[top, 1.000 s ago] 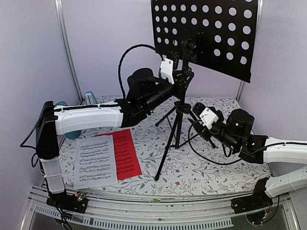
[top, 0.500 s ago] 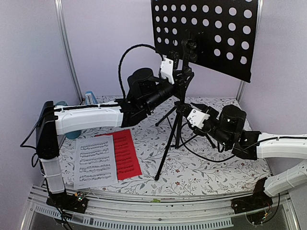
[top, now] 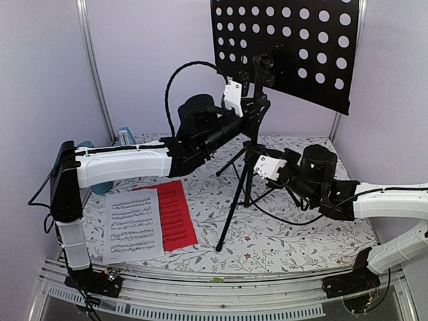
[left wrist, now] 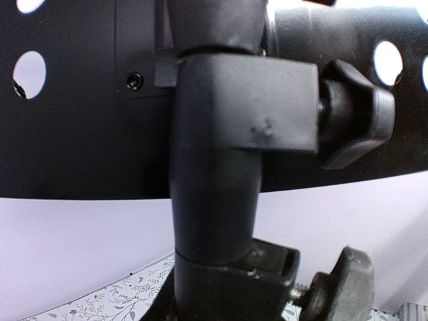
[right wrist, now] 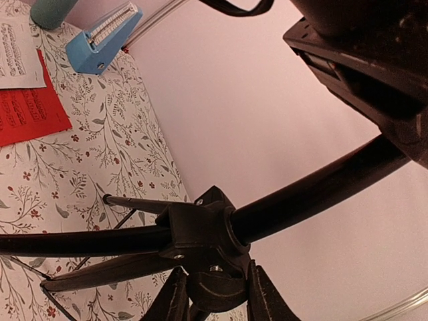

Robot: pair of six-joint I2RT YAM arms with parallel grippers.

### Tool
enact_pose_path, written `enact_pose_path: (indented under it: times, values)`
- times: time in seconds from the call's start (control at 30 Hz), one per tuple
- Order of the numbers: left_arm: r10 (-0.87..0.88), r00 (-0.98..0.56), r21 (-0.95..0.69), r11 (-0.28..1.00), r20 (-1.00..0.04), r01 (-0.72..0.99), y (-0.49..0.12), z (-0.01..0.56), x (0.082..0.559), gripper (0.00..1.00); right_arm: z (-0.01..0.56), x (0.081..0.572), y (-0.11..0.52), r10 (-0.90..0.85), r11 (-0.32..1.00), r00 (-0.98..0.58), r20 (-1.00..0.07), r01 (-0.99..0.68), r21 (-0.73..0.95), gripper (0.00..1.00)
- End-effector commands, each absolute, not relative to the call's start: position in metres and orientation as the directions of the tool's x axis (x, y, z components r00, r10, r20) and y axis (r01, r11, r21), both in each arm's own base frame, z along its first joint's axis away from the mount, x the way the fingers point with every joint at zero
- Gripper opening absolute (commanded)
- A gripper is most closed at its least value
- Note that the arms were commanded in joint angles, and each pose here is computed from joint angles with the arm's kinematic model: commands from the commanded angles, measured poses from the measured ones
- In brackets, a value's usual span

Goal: Set up the instrument practice props

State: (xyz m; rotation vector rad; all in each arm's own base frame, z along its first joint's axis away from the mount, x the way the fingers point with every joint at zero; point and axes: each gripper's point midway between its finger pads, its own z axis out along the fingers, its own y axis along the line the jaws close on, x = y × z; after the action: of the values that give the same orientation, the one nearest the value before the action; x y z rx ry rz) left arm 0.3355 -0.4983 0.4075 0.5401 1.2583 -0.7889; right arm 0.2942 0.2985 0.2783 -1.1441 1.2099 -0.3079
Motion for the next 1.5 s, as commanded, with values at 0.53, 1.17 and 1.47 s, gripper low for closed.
enact_pose_path:
  times: [0.53, 1.17, 1.47]
  values:
    - [-0.325, 0.166, -0.072, 0.608, -0.931, 0.79, -0.493, 0.451, 0.325, 0.0, 0.263, 0.294, 0.288, -0.257, 0.84, -0.037, -0.966, -0.502, -0.205, 0.0]
    - [-0.327, 0.161, -0.073, 0.601, -0.931, 0.796, -0.492, 0.45, 0.322, 0.0, 0.261, 0.279, 0.304, 0.52, 0.622, -0.588, -0.62, -0.237, 0.747, 0.0]
    - [-0.326, 0.162, -0.07, 0.598, -0.932, 0.799, -0.493, 0.45, 0.321, 0.0, 0.278, 0.269, 0.306, 0.671, 0.377, -0.67, -0.318, -0.061, 0.924, 0.0]
